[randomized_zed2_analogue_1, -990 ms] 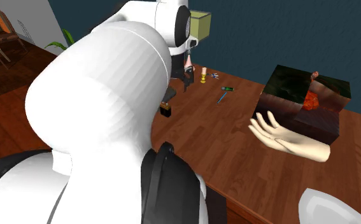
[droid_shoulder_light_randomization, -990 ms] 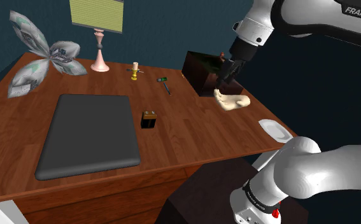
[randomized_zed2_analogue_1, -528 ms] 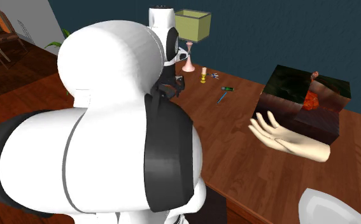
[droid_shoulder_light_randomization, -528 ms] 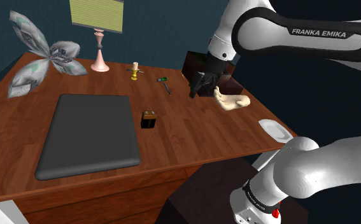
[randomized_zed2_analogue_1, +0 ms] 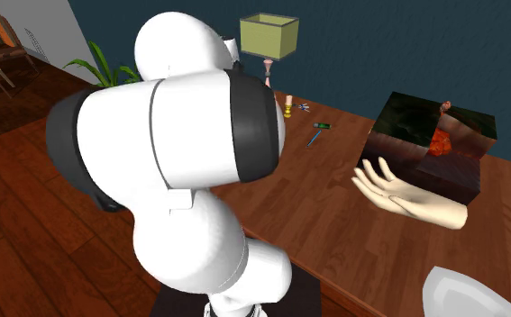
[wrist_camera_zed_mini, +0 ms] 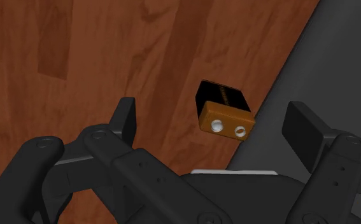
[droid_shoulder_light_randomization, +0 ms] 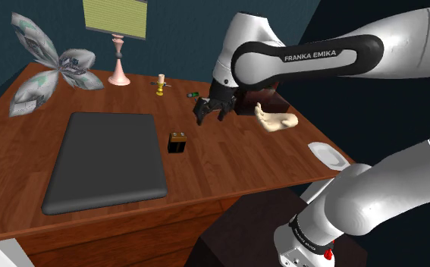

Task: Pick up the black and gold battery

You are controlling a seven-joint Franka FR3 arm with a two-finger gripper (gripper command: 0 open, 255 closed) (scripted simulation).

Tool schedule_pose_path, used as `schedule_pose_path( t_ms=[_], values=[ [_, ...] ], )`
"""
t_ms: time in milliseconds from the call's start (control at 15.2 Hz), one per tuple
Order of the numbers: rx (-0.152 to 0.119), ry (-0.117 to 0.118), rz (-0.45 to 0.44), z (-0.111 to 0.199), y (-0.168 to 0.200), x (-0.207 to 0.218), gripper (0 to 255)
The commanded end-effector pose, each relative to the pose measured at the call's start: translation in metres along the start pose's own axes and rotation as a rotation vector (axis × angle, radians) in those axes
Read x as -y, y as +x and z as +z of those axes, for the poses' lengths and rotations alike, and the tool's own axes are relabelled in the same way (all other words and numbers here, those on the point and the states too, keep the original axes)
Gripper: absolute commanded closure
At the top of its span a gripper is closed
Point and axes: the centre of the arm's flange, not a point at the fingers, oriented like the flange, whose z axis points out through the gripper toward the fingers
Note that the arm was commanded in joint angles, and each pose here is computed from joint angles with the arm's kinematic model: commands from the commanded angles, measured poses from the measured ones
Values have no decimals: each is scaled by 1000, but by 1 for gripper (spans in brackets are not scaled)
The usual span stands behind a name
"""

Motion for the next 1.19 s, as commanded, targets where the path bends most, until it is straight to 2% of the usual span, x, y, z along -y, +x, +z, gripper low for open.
schedule_pose_path(
  t_ms=[0, 660, 1122],
  values=[
    [-2, -4, 36, 21, 12, 9, 0],
    [-7, -29, 196, 118, 84, 52, 0],
    [-7, -29, 196, 154, 82, 52, 0]
  ],
)
